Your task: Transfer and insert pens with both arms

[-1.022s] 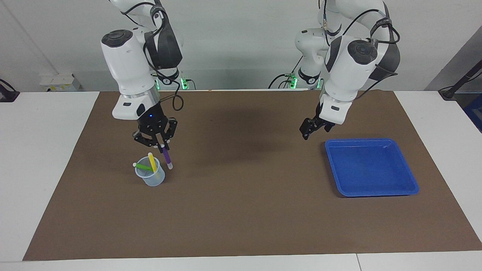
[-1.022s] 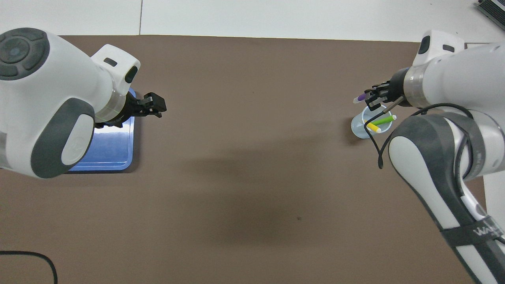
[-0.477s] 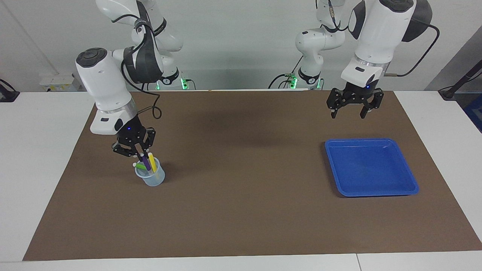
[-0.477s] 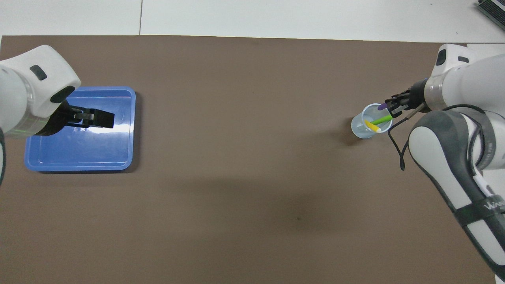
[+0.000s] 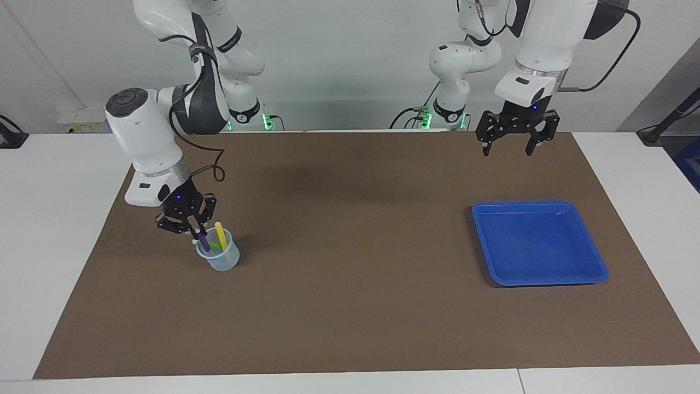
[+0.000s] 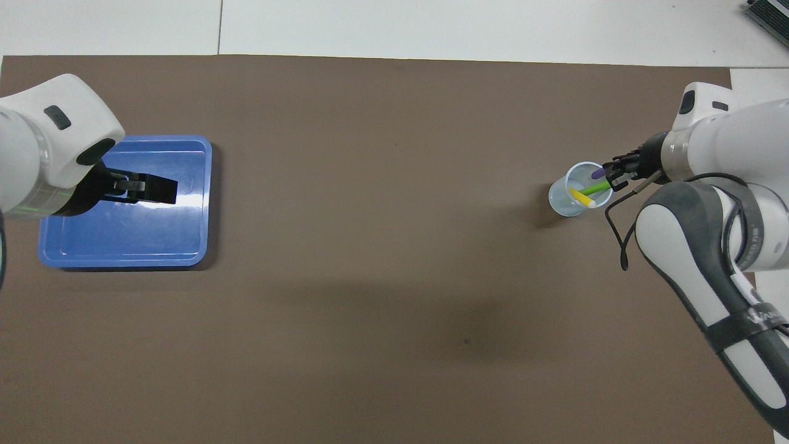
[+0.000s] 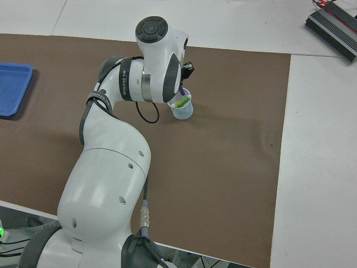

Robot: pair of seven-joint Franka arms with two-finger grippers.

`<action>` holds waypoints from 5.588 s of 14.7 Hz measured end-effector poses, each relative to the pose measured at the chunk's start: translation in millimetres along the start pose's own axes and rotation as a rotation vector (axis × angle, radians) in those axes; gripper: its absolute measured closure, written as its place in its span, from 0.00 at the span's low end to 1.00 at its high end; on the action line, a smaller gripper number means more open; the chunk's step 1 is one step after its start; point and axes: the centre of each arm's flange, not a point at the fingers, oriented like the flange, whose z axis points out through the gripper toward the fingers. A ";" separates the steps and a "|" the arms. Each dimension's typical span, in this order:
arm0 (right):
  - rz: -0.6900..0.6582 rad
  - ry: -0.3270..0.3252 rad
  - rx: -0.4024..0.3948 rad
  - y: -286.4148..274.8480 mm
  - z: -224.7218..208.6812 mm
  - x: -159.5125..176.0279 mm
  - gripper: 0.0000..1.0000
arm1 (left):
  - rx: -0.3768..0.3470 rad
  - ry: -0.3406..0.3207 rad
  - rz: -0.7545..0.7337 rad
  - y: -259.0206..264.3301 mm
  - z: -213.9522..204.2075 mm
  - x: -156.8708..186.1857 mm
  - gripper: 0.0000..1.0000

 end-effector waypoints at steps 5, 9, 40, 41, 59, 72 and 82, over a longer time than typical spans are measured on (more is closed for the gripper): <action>0.010 0.001 -0.003 2.7 10.1 -7.9 0.66 | -0.053 -0.009 -0.060 -23.2 1.3 0.9 0.00; 0.009 0.003 -0.004 2.3 9.2 -7.5 0.19 | -0.060 0.004 -0.067 -25.0 -7.0 -2.0 0.00; 0.218 -0.253 0.057 -47.1 -154.0 -5.6 0.00 | -0.054 0.005 -0.086 -34.8 -10.5 -4.7 0.00; 0.223 -0.252 0.055 -44.8 -154.1 -6.6 0.00 | -0.054 0.005 -0.086 -34.8 -10.5 -4.7 0.00; 0.258 -0.216 0.030 -25.3 -154.4 -11.8 0.00 | -0.054 0.005 -0.086 -34.8 -10.5 -4.8 0.00; 0.273 -0.245 0.028 -19.4 -155.4 -20.1 0.00 | -0.054 0.004 -0.086 -34.8 -10.4 -4.8 0.00; 0.303 -0.207 0.013 -10.8 -188.1 -36.3 0.00 | -0.054 0.004 -0.086 -34.8 -10.4 -4.8 0.00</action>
